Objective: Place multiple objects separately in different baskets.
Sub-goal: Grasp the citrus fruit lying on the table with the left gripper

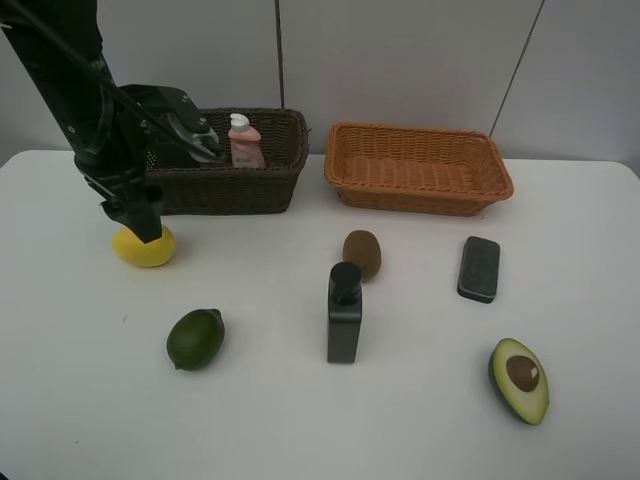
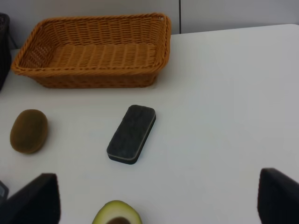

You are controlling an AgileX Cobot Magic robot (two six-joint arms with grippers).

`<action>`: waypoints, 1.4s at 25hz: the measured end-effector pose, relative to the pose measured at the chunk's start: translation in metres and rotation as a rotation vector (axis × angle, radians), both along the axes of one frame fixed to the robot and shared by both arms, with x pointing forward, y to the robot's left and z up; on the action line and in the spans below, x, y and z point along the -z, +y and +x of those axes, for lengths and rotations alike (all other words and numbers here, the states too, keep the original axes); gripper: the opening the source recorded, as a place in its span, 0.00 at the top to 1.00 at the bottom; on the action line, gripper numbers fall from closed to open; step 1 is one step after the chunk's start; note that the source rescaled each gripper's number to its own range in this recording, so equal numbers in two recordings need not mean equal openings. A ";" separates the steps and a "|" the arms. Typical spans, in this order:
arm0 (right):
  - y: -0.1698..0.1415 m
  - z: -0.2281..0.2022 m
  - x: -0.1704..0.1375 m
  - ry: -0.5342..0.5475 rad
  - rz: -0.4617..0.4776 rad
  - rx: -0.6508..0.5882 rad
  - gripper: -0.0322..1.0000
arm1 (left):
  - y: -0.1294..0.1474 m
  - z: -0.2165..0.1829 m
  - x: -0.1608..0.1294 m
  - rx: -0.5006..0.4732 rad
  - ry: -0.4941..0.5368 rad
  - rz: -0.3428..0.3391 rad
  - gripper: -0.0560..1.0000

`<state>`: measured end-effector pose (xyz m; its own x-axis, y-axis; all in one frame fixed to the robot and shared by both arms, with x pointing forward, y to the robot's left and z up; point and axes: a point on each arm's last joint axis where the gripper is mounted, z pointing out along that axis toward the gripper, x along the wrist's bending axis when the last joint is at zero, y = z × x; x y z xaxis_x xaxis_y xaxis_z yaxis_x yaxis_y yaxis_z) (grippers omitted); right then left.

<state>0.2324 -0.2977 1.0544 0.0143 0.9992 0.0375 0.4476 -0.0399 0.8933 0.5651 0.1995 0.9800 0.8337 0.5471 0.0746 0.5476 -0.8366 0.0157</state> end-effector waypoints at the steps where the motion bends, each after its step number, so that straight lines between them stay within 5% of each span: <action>1: 0.000 0.000 0.000 0.000 0.000 0.000 0.00 | 0.005 0.003 0.004 -0.006 0.008 0.013 0.04; 17: 0.000 0.000 0.000 0.000 0.000 0.000 0.00 | 0.019 0.027 0.051 -0.042 0.000 0.020 0.04; 35: 0.000 0.000 0.000 0.000 0.000 0.000 0.00 | 0.029 0.037 0.052 -0.069 -0.074 -0.003 0.04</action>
